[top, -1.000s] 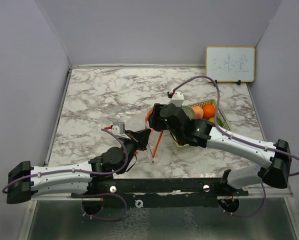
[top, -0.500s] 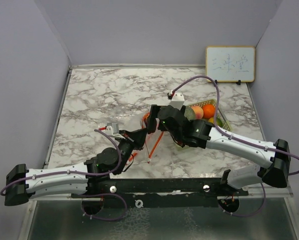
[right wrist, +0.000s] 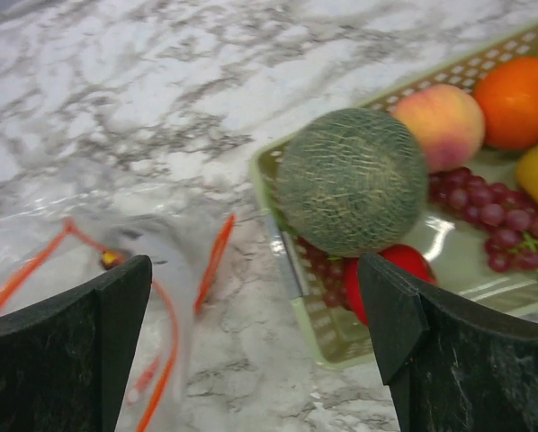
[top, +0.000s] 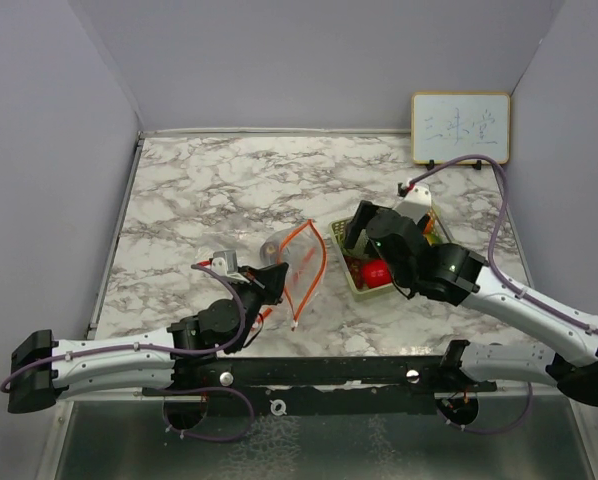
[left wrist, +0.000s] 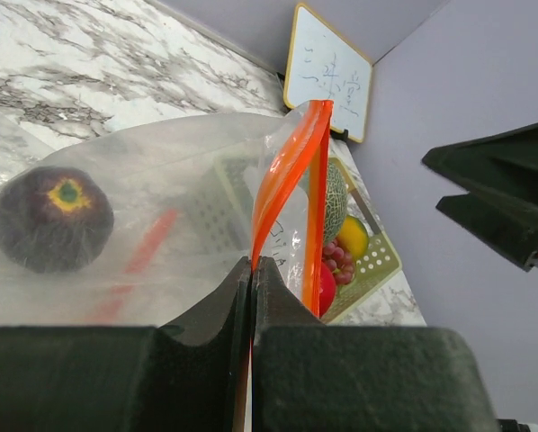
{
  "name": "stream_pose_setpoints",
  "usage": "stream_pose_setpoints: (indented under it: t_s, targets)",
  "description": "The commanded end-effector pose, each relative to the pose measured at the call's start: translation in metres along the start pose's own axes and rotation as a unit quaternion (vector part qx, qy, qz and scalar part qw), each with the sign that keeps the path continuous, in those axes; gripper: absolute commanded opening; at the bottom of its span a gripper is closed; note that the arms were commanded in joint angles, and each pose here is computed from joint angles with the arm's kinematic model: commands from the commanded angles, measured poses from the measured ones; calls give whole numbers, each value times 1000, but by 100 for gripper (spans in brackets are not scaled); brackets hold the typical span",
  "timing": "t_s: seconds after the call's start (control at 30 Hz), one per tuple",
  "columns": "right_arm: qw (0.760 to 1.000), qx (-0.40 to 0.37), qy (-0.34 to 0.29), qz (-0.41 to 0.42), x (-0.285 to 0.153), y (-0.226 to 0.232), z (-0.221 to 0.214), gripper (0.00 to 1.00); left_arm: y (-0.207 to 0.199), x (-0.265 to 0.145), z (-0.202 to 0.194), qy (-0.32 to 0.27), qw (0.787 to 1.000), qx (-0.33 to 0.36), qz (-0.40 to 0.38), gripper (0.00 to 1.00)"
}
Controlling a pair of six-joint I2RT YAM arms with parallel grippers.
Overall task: Place the food in the zip-top bag and seal the zipper
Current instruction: Place the fake vegetable in the zipper food storage bag, then pick up the fake fruit from the bin.
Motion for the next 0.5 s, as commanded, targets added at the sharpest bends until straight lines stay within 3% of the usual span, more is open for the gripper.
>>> stream_pose_setpoints:
  t_s: [0.0,0.2,0.47]
  targets:
    - [991,-18,58,-121,18,-64,-34,97,-1,0,9,-18,1000,-3,0,0]
    - [987,-14,124,-106,37,-92,-78,100,-1,-3,12,-18,1000,-9,-14,0]
    - [983,-55,160,-73,62,-83,-99,100,3,-7,16,-24,999,-15,-15,0]
Point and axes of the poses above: each gripper's point midway between its finger pads, its own x axis out along the fingers, its own y axis along the line the jaws close on, z = x × y, the point moved 6 cm from there along -x, back along the fingers, and after that the axes turned 2 degrees about -x, right-handed, at the moved point
